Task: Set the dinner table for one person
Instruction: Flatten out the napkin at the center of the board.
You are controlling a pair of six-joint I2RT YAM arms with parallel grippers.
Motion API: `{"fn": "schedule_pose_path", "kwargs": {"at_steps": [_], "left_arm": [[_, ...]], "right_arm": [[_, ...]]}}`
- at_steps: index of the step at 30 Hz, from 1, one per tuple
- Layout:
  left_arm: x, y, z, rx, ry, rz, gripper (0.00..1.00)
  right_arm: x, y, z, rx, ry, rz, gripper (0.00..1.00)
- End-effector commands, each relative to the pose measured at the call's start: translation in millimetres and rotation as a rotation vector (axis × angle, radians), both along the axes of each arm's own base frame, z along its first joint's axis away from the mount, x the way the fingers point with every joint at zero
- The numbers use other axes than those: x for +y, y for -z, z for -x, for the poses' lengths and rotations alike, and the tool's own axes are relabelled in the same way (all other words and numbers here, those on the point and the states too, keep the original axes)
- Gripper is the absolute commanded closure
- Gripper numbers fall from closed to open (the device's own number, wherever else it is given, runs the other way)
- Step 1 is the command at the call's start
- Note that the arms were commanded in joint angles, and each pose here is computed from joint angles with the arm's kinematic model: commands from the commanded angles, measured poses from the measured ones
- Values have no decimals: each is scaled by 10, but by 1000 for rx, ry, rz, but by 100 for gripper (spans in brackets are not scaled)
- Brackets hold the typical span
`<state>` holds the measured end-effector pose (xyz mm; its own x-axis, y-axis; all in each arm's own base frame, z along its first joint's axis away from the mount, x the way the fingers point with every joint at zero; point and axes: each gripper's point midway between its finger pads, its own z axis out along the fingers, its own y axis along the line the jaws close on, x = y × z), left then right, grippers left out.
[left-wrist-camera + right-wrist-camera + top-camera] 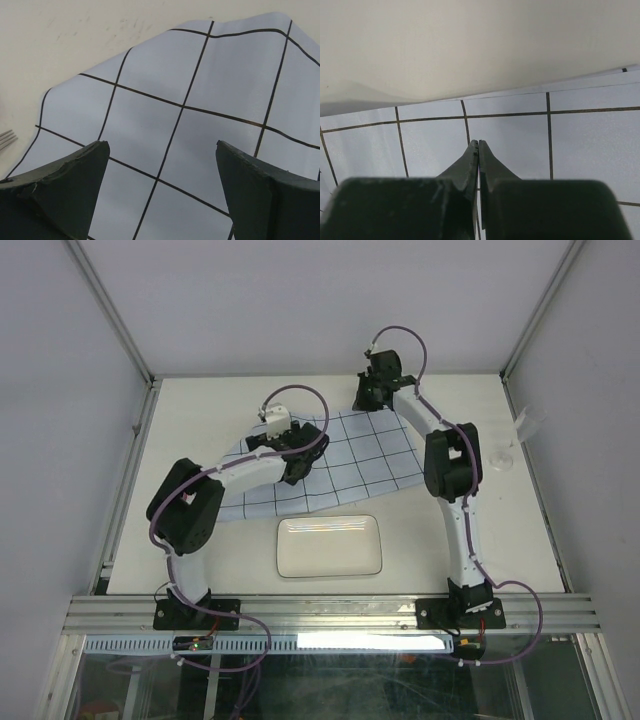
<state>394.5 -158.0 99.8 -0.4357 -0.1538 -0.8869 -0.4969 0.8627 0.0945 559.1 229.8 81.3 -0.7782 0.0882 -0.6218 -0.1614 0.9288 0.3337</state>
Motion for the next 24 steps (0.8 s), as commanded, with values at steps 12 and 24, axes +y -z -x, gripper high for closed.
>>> {"fn": "schedule_pose_path", "kwargs": {"at_steps": [12, 24], "left_arm": [[-591, 190, -456, 15, 108, 99, 8], [-622, 330, -453, 48, 122, 83, 7]], "right_arm": [[143, 540, -44, 96, 4, -124, 100], [-742, 1165, 105, 247, 210, 40, 100]]}}
